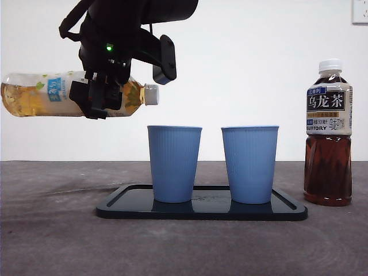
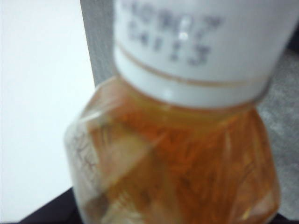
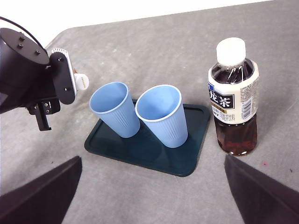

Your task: Pour the drink into the cup

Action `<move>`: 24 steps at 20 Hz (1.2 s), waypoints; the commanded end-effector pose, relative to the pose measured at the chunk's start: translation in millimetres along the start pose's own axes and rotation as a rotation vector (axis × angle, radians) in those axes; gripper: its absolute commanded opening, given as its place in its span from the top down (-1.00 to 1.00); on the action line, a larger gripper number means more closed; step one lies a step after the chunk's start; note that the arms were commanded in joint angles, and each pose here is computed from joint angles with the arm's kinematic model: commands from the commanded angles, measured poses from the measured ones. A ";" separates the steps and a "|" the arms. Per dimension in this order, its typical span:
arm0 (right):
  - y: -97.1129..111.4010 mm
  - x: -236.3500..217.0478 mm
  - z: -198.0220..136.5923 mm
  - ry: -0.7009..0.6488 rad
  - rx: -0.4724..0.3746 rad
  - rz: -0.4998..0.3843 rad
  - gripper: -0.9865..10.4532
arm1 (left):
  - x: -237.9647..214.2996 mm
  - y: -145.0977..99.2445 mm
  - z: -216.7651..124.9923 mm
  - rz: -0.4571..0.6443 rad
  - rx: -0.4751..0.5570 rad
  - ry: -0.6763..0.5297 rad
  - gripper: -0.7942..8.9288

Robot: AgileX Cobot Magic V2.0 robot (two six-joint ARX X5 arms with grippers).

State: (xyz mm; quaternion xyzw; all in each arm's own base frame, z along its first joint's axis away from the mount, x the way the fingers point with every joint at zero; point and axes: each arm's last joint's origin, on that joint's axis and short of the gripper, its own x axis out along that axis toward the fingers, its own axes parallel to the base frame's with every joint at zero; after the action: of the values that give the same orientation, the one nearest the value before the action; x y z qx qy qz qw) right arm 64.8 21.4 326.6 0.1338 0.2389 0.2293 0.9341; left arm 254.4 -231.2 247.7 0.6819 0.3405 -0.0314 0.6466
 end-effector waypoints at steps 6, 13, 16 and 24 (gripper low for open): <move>1.5 -2.1 1.8 -0.009 0.001 0.004 -0.02 | -3.1 -1.6 13.0 0.105 0.152 0.062 0.47; 1.0 -2.1 0.0 0.009 0.005 -0.001 -0.02 | -6.7 -3.5 18.3 0.124 0.124 0.044 0.47; 0.4 -2.1 -1.7 0.025 -0.012 -0.009 -0.02 | -8.4 -0.3 17.9 0.134 -0.041 0.025 0.46; 0.7 -1.8 -2.8 0.038 -0.074 0.012 -0.02 | -28.7 22.2 -14.6 -0.058 -0.533 -0.106 0.46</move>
State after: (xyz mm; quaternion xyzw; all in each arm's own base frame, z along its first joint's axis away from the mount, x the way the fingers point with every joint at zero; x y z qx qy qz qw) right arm 62.6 21.4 322.4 0.1085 0.2564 0.2398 0.9300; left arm 236.5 -226.7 271.7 0.5338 0.3358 -0.0228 0.7757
